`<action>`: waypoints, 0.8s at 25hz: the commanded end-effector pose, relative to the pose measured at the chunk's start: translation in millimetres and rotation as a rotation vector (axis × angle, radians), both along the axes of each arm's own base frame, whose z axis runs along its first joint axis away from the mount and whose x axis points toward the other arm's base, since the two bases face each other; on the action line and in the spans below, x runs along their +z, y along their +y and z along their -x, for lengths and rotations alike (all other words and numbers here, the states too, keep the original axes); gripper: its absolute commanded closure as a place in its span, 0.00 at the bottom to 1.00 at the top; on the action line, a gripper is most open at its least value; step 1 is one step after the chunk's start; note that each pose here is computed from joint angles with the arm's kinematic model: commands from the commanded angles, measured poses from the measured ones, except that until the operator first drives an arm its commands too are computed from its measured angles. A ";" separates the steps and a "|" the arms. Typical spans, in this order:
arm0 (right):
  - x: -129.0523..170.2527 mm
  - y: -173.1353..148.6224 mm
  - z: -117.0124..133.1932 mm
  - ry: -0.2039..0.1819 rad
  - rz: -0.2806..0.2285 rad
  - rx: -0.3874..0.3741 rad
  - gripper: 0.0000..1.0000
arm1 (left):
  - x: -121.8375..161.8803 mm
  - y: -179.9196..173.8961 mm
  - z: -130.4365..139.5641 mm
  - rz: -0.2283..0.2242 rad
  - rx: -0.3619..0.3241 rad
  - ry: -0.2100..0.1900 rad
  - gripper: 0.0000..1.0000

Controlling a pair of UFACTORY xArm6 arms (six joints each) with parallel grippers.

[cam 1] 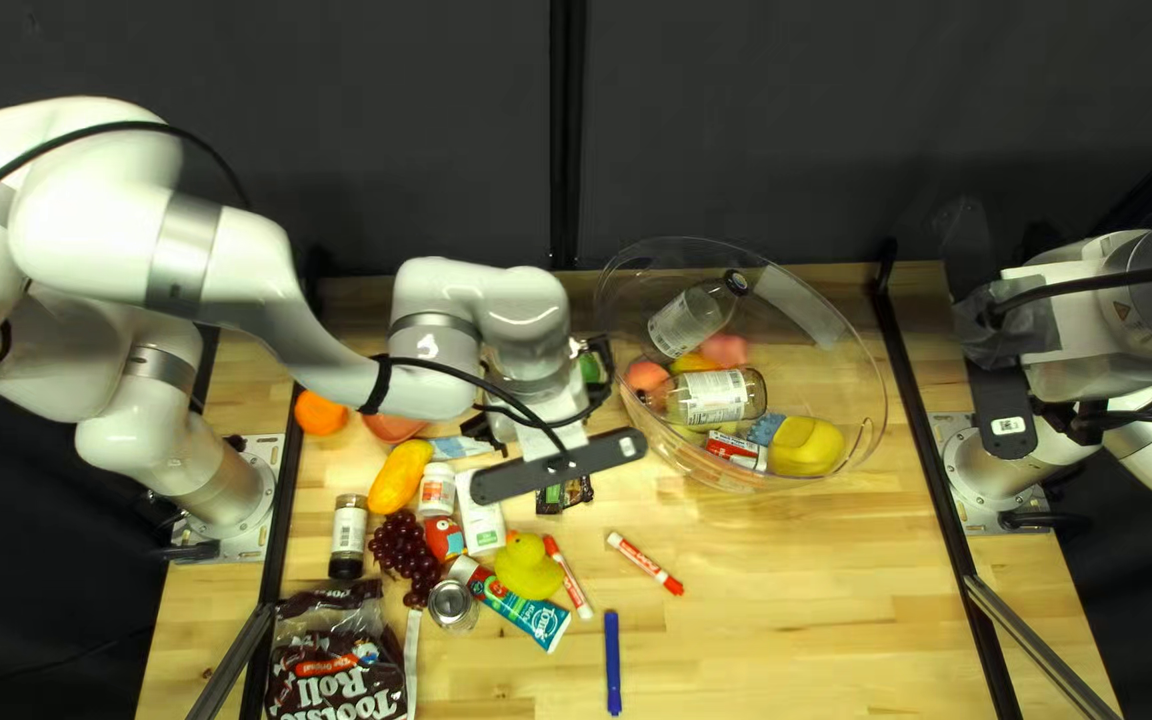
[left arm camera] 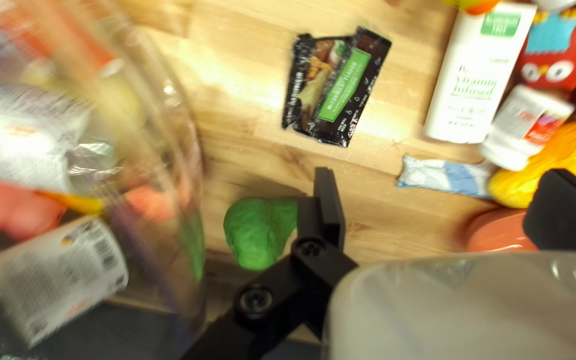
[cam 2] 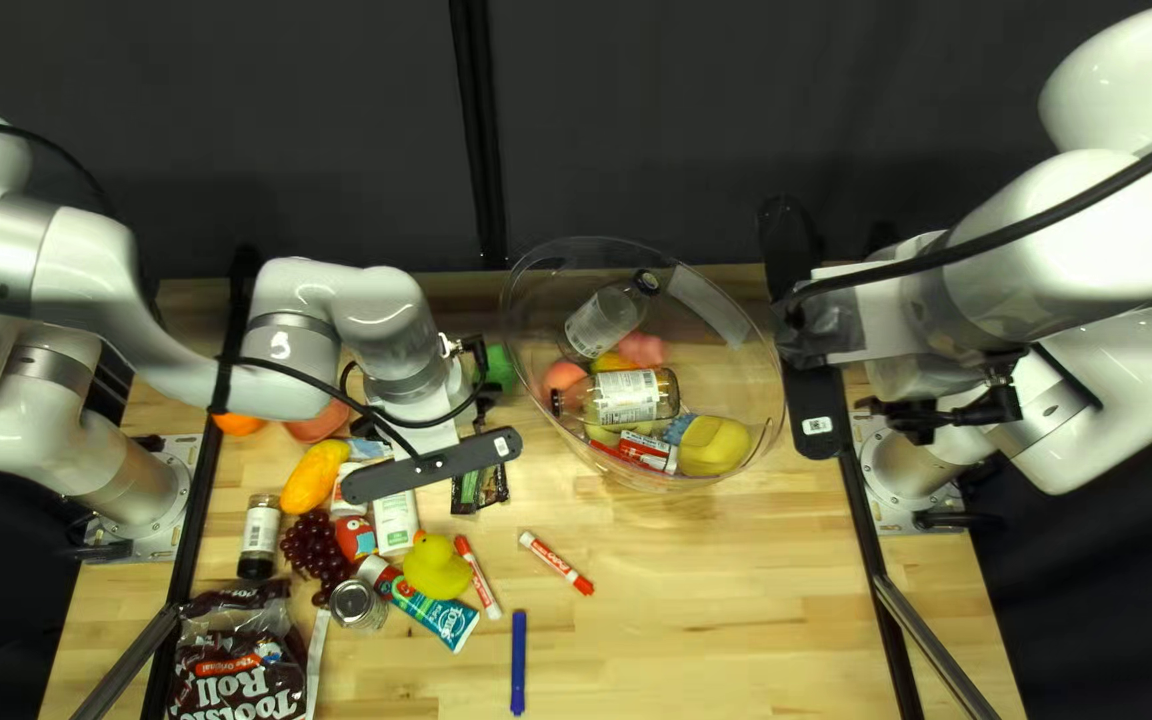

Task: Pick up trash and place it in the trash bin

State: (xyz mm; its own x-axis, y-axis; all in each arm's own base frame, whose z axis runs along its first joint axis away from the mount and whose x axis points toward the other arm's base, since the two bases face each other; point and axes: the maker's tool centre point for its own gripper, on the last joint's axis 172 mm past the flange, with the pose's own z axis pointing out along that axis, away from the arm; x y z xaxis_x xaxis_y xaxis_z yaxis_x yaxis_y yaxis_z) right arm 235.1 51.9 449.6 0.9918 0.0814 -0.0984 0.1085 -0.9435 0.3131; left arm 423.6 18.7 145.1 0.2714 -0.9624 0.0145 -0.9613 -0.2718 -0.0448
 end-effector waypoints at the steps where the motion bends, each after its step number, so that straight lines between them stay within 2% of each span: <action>1: 0.0 0.0 0.0 0.000 0.000 0.000 0.00 | -16.2 22.2 14.9 -0.007 0.107 -0.035 0.00; 4: 0.0 0.0 0.0 0.000 0.000 0.000 0.00 | -21.6 26.3 20.1 -0.019 0.154 -0.039 0.00; 8: 0.0 0.0 0.0 0.000 0.000 0.000 0.00 | -20.8 5.8 18.1 -0.020 0.143 -0.036 0.00; 13: 0.0 0.0 0.0 0.000 0.000 0.000 0.00 | -18.2 -42.1 12.3 -0.008 0.073 -0.022 0.00; 17: 0.0 0.0 0.0 0.000 0.000 0.000 0.00 | -28.7 -84.7 13.8 0.041 -0.024 0.004 0.00; 20: 0.0 0.0 0.0 0.000 0.000 0.000 0.00 | -40.4 -106.9 15.8 0.086 -0.099 0.044 0.00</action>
State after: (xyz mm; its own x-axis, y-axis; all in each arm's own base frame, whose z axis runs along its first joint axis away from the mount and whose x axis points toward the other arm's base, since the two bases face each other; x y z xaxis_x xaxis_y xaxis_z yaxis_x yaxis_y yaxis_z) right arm 235.1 51.9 449.6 0.9918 0.0814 -0.0984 0.1085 -0.9435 0.3131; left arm 408.1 -66.6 113.1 0.2390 -0.9695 0.0540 -0.9706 -0.2402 -0.0180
